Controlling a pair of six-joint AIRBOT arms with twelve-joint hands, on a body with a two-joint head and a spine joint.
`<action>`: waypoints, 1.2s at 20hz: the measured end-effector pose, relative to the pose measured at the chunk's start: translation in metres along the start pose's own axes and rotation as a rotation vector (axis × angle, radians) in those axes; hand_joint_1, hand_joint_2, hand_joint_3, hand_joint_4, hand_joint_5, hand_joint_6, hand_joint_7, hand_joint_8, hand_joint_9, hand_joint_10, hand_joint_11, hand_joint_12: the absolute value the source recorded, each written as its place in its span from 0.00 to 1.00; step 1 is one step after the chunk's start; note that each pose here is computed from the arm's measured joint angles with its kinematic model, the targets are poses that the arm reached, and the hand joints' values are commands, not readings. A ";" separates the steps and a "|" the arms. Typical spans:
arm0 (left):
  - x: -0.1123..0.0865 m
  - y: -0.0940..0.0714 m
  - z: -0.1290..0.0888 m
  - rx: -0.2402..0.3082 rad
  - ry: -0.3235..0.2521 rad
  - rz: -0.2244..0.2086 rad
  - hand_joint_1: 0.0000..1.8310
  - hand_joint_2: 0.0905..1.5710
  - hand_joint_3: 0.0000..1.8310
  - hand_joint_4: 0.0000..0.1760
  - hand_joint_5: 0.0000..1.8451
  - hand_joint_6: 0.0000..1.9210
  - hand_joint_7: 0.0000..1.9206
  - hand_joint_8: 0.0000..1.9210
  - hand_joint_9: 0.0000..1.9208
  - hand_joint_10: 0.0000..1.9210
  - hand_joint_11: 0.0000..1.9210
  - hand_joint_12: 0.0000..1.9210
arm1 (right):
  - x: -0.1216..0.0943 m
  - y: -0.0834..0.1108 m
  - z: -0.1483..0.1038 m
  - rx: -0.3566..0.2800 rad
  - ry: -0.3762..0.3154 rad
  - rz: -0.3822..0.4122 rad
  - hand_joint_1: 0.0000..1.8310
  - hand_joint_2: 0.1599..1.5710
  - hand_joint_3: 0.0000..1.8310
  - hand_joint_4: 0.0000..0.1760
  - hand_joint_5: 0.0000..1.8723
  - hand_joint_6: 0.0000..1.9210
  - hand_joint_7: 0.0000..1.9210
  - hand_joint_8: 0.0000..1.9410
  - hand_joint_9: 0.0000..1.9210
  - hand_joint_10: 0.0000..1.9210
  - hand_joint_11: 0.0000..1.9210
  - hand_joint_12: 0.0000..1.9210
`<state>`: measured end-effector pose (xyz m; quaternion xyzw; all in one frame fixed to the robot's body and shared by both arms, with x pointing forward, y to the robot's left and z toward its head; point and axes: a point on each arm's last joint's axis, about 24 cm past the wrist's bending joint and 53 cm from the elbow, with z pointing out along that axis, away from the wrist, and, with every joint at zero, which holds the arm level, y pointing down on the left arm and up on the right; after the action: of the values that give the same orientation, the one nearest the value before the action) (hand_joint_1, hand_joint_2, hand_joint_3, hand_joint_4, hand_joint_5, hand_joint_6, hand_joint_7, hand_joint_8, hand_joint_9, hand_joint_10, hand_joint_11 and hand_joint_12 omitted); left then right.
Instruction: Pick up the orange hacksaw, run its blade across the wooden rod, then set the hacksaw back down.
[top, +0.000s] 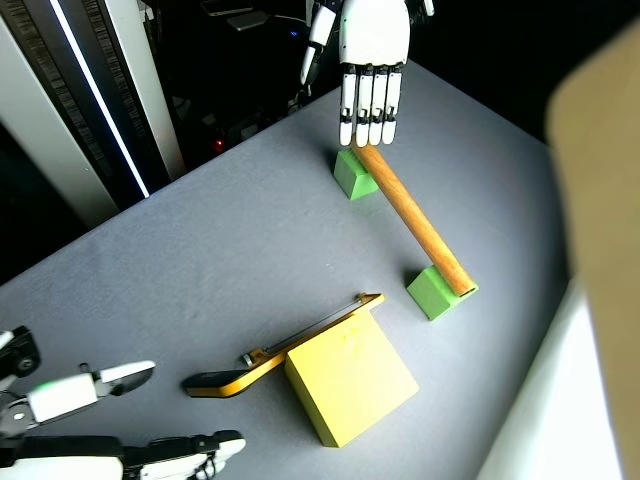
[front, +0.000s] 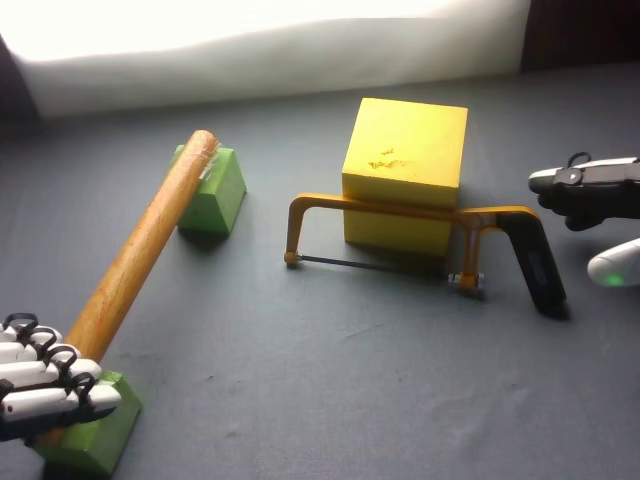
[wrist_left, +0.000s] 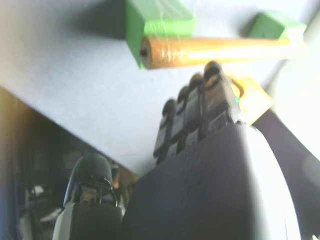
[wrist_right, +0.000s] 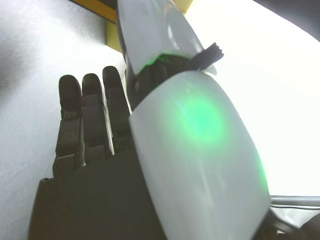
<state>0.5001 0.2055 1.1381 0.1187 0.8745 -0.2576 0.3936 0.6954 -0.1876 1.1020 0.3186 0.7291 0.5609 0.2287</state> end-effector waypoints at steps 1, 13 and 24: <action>-0.001 0.001 0.001 -0.001 -0.002 0.002 0.03 0.79 0.00 0.00 0.00 0.00 0.00 0.00 0.00 0.00 0.00 0.00 | 0.001 0.000 0.002 0.001 -0.003 0.002 0.61 0.64 0.00 0.00 0.08 0.00 0.10 0.00 0.09 0.00 0.00 0.31; -0.008 0.014 0.013 -0.027 -0.018 -0.001 0.03 0.79 0.00 0.00 0.00 0.00 0.00 0.00 0.00 0.00 0.00 0.00 | 0.025 0.018 0.039 -0.045 0.020 0.031 0.59 0.66 0.00 0.00 0.09 0.00 0.11 0.00 0.11 0.00 0.00 0.34; 0.001 0.016 0.012 -0.032 0.010 0.001 0.02 0.80 0.00 0.00 0.00 0.00 0.00 0.00 0.00 0.00 0.00 0.00 | 0.035 0.024 0.051 -0.045 0.014 0.027 0.60 0.64 0.00 0.00 0.10 0.00 0.12 0.00 0.11 0.00 0.00 0.37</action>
<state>0.5141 0.2126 1.1249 0.1143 0.8803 -0.2429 0.3911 0.7117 -0.1242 1.1118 0.3195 0.7135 0.5823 0.2232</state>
